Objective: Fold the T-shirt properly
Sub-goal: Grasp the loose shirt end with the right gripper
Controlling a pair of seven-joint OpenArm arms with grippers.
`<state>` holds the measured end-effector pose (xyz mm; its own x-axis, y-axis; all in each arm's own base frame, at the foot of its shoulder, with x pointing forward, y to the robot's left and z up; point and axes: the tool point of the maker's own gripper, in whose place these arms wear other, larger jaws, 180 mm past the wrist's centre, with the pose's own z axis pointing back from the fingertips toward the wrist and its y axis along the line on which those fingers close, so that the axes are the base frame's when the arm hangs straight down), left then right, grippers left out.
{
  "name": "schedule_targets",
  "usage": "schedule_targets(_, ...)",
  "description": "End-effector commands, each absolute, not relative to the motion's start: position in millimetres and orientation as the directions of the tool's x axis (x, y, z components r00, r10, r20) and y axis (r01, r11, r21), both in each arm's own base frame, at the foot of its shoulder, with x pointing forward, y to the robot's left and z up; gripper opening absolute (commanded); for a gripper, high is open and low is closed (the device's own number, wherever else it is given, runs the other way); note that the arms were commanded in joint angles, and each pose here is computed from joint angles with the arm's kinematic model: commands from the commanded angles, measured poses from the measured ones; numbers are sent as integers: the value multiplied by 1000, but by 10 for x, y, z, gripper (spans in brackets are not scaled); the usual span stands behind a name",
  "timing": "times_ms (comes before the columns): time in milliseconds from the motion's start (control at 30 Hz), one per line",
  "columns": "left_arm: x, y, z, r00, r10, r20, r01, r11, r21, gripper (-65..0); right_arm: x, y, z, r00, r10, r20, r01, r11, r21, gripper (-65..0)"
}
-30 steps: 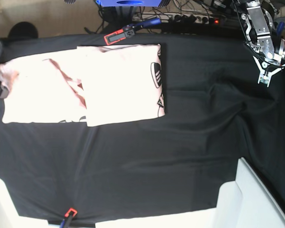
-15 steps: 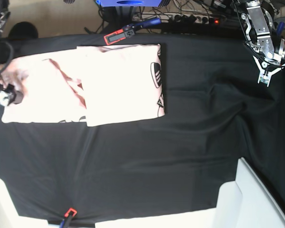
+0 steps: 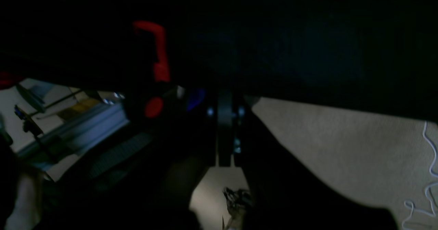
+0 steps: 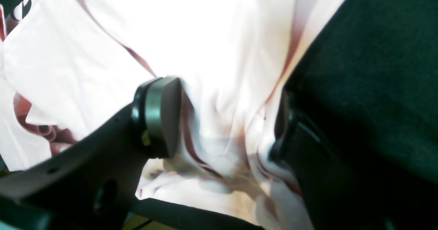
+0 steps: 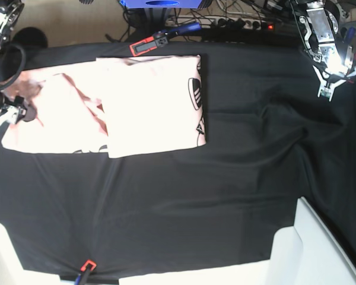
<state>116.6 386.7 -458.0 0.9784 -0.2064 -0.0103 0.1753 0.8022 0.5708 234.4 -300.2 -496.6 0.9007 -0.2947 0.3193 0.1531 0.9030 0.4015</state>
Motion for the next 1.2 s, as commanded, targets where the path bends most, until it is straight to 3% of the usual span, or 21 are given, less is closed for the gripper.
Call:
schedule_targets(0,1230,3967,-4475,978,-210,-2,168,779,604,-650,2166,-2977,-5047,937,-252,240,149,913,379,-300)
schedule_targets(167,1237,3968,-4467,978,-211,0,168,778,605,-650,2163,-2969,-5051,938,-252,238,149,913,380,-312)
schedule_targets(200,1237,3968,-4467,978,-211,0,168,778,605,-650,2163,-2969,-5051,938,-252,238,149,913,380,-345)
schedule_targets(333,1237,3968,-4467,978,-211,0,168,778,605,-650,2187,-2961,-5043,937,-252,242,147,912,382,-650)
schedule_targets(400,1236,3962,-4471,978,-210,0,167,779,604,-650,2194,-2974,-5036,937,-250,244,145,914,379,-625)
schedule_targets(467,1236,3962,-4471,978,-210,0,167,779,604,-650,2204,-3001,-5024,936,-250,249,145,916,374,-650)
schedule_targets(1000,1239,3963,-4467,978,-211,2,167,779,605,-650,2510,-3786,-4517,908,-217,357,138,962,234,-649)
schedule_targets(1167,1239,3963,-4467,978,-211,2,167,779,605,-650,2604,-3753,-4342,916,-106,387,48,986,157,-649)
